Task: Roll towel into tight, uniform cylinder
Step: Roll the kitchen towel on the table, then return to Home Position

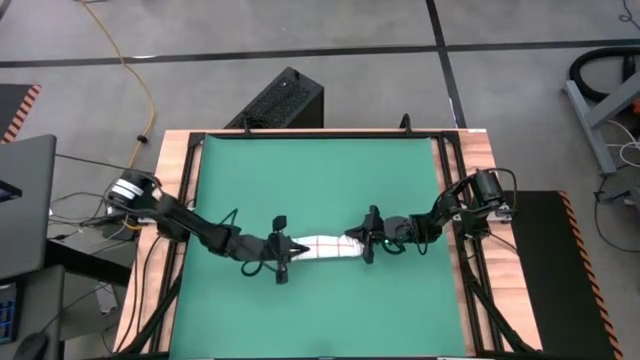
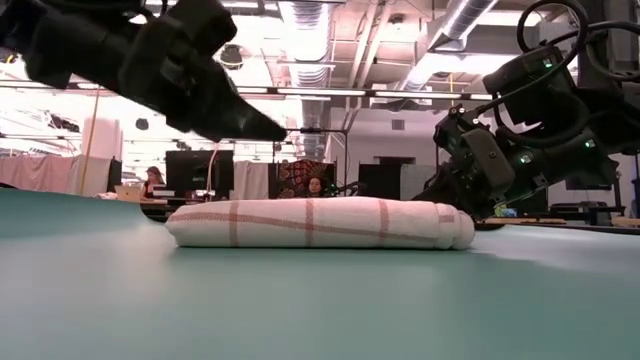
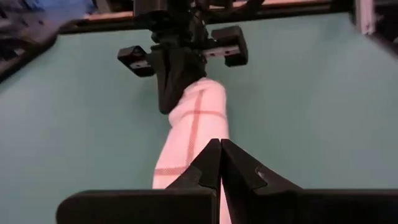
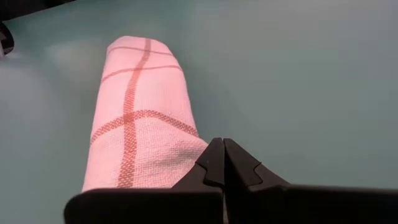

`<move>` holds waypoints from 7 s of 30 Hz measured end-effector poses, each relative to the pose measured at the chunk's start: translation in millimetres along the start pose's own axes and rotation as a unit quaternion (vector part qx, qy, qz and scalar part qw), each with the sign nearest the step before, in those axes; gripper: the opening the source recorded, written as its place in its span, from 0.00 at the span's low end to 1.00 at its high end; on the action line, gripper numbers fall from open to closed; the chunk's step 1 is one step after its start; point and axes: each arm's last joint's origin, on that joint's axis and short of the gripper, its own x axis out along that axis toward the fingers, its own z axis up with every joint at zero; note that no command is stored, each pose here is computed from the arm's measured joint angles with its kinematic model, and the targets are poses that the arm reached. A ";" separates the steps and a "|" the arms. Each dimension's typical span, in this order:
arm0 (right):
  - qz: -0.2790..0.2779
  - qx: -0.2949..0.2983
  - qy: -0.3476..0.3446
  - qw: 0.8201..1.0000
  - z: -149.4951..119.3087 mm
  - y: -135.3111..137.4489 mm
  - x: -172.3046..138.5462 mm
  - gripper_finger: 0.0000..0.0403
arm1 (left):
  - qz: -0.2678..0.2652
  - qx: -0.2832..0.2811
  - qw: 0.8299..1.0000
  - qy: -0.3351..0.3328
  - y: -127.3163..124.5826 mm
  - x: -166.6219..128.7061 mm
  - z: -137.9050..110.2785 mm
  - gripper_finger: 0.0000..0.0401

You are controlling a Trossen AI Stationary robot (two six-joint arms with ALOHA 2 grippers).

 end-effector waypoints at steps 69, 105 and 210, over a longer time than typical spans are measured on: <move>0.019 -0.060 -0.041 0.997 28.7 27.4 16.8 0.09 | 0.008 0.003 0.999 -0.047 -5.3 -16.4 21.0 0.00; -0.017 -0.121 -0.173 0.977 121.6 19.7 -189.8 0.10 | -0.074 -0.020 0.981 -0.179 57.4 -173.1 18.6 0.00; -0.048 -0.079 -0.213 0.973 25.9 -12.6 -186.6 0.10 | -0.064 -0.041 0.989 -0.131 69.0 -178.1 -36.6 0.00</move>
